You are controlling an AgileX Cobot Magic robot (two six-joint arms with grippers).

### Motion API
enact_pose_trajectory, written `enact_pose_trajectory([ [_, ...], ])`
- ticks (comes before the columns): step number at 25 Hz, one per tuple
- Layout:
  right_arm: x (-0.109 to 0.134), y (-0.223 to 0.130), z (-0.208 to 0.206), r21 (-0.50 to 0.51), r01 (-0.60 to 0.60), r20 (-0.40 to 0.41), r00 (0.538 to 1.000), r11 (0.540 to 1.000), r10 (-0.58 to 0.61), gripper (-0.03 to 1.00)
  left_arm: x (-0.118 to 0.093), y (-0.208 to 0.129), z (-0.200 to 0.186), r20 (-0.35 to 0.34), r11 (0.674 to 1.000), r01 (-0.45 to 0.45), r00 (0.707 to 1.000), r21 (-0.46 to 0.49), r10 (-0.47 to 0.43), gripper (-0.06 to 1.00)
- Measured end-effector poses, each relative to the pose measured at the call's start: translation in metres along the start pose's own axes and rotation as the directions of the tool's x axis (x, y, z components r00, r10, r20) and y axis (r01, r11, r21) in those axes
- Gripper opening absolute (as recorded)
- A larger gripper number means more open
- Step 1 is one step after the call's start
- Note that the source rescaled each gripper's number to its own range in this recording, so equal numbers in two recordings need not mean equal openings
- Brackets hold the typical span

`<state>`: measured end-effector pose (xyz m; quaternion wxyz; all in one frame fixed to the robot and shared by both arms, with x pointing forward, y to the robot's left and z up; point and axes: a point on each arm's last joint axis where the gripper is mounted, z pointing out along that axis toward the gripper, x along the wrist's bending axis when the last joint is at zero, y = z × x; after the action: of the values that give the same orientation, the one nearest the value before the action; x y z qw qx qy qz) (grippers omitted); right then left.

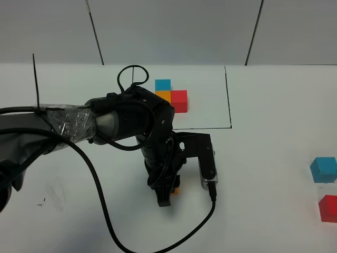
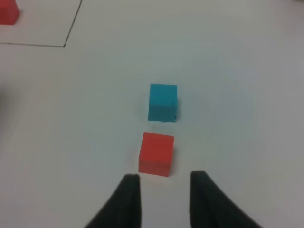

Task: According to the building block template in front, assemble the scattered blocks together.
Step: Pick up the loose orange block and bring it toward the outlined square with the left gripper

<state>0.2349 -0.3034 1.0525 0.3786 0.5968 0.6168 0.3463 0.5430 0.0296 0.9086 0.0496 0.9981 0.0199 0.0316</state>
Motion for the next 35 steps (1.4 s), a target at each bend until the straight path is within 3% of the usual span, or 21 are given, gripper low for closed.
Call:
enact_pose_trajectory([
  [20,0.0,0.0,0.0,0.0,-0.006,0.0,1.0,1.0,0.006,0.0,0.001,0.001,0.008,0.01,1.0,-0.014,1.0,0.008,0.014,0.02],
  [22,0.0,0.0,0.0,0.0,-0.006,0.0,1.0,1.0,0.006,0.0,0.001,0.001,0.011,0.014,1.0,-0.013,1.0,0.01,0.012,0.14],
  [25,0.0,0.0,0.0,0.0,0.0,0.0,1.0,1.0,0.0,0.0,0.001,0.001,0.014,0.016,1.0,-0.013,1.0,0.012,0.013,0.49],
  [28,0.0,0.0,0.0,0.0,-0.006,0.0,1.0,1.0,0.006,0.0,0.001,0.001,0.009,0.007,1.0,-0.014,1.0,0.003,0.014,0.77],
  [31,0.0,0.0,0.0,0.0,-0.006,0.0,1.0,1.0,0.006,0.0,0.001,0.002,-0.003,-0.009,1.0,-0.013,1.0,-0.014,0.013,0.94],
  [35,0.0,0.0,0.0,0.0,-0.006,0.0,1.0,1.0,0.006,0.0,-0.002,-0.001,-0.032,-0.02,1.0,0.001,1.0,-0.018,-0.001,1.0],
])
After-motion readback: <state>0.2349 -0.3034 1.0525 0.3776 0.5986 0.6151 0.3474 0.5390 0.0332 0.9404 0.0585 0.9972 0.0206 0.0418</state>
